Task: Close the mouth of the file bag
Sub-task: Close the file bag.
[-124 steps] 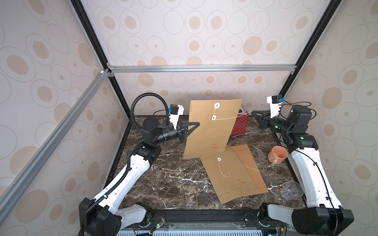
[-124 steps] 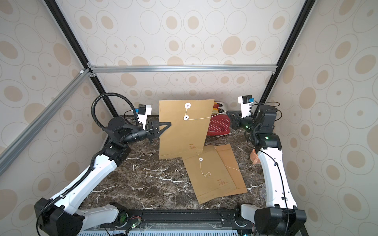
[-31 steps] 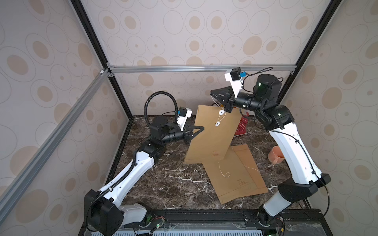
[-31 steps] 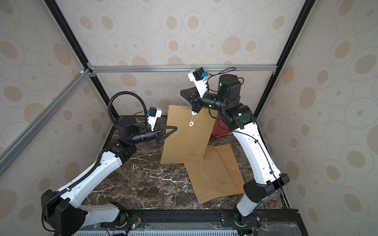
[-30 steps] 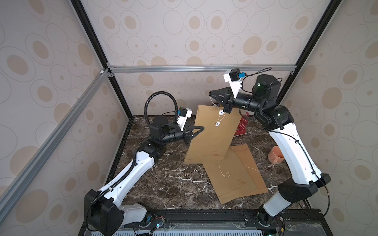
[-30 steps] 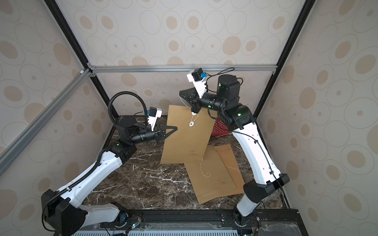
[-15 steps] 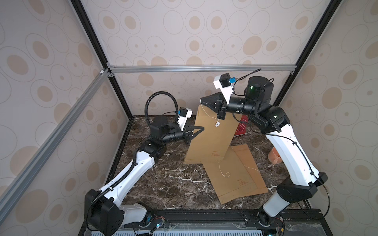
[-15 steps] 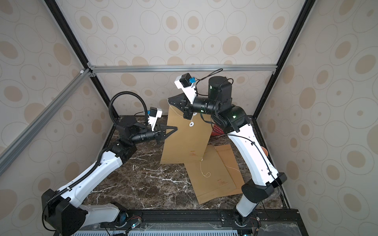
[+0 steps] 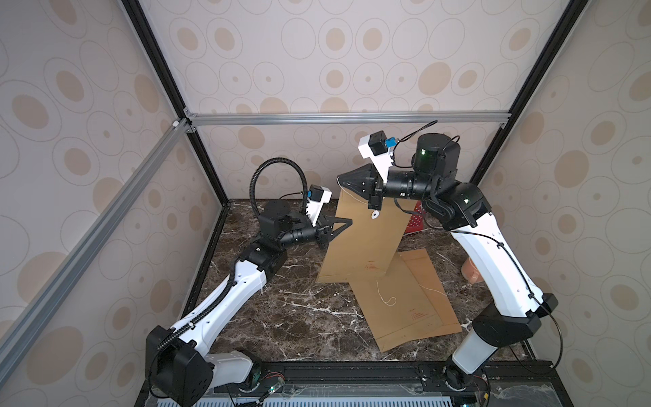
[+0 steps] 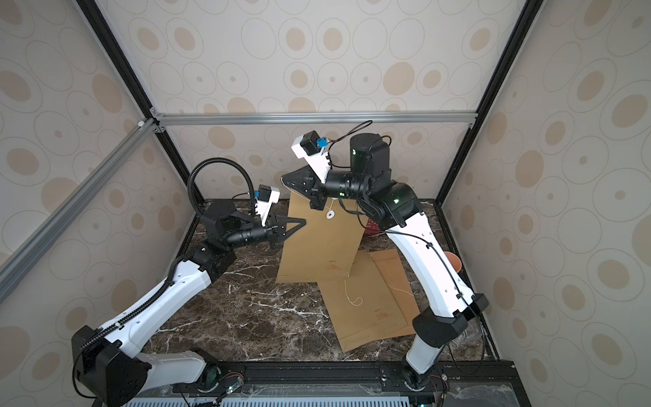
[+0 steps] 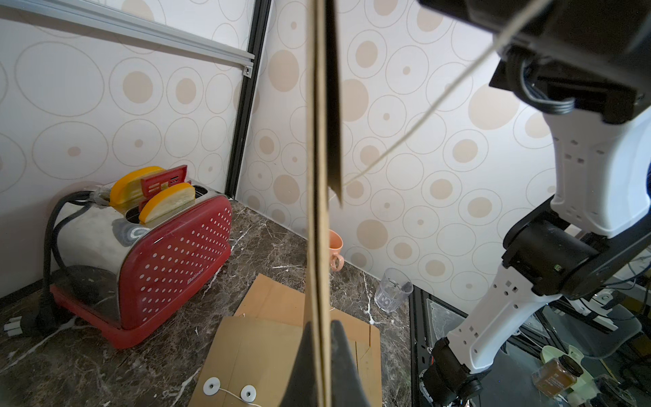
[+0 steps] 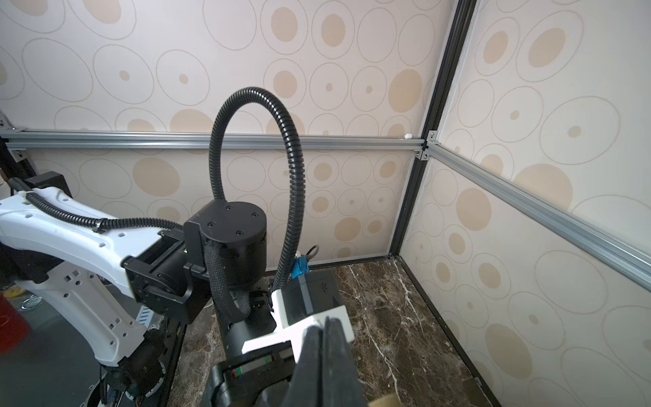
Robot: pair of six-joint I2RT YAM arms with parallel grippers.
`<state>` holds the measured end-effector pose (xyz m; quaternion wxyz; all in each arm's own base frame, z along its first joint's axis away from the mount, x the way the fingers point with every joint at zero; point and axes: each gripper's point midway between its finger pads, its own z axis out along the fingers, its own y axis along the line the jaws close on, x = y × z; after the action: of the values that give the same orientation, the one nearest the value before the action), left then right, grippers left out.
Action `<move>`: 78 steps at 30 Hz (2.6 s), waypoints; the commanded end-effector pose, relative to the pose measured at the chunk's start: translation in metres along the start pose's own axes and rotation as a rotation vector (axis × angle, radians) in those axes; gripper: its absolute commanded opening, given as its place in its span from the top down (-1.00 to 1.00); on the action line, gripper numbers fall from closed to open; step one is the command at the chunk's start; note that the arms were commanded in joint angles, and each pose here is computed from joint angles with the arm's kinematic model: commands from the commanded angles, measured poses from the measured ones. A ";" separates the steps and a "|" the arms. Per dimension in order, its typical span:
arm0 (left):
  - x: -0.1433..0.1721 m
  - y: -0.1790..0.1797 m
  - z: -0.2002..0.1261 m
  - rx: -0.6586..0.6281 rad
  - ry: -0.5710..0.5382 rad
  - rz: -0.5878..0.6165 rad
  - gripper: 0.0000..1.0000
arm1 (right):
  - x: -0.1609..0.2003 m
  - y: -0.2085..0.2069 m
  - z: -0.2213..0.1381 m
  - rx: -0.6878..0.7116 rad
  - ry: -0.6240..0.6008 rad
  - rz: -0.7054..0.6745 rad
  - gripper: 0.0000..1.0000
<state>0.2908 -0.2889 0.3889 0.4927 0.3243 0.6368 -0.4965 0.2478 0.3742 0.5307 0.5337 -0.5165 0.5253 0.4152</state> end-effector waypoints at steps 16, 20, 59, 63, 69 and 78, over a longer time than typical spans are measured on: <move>-0.024 -0.015 -0.001 0.026 -0.039 0.074 1.00 | -0.003 0.026 0.036 -0.111 -0.014 0.031 1.00; -0.024 -0.015 -0.001 0.024 -0.038 0.072 1.00 | 0.002 0.025 0.035 -0.100 -0.004 0.028 1.00; -0.044 -0.010 0.007 0.140 -0.109 -0.157 1.00 | 0.209 0.000 -0.053 0.435 0.140 0.259 1.00; -0.042 -0.009 0.008 0.137 -0.105 -0.157 1.00 | 0.222 0.000 -0.054 0.446 0.161 0.270 1.00; -0.043 -0.005 0.006 0.122 -0.109 -0.158 1.00 | 0.234 -0.005 -0.065 0.469 0.177 0.291 1.00; -0.051 -0.001 -0.003 0.103 -0.133 -0.147 1.00 | 0.255 -0.014 -0.077 0.495 0.207 0.323 1.00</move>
<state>0.3157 -0.2892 0.4023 0.4456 0.2531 0.6344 -0.5788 0.2771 0.2731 0.2873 0.5134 -0.3232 0.7388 0.2933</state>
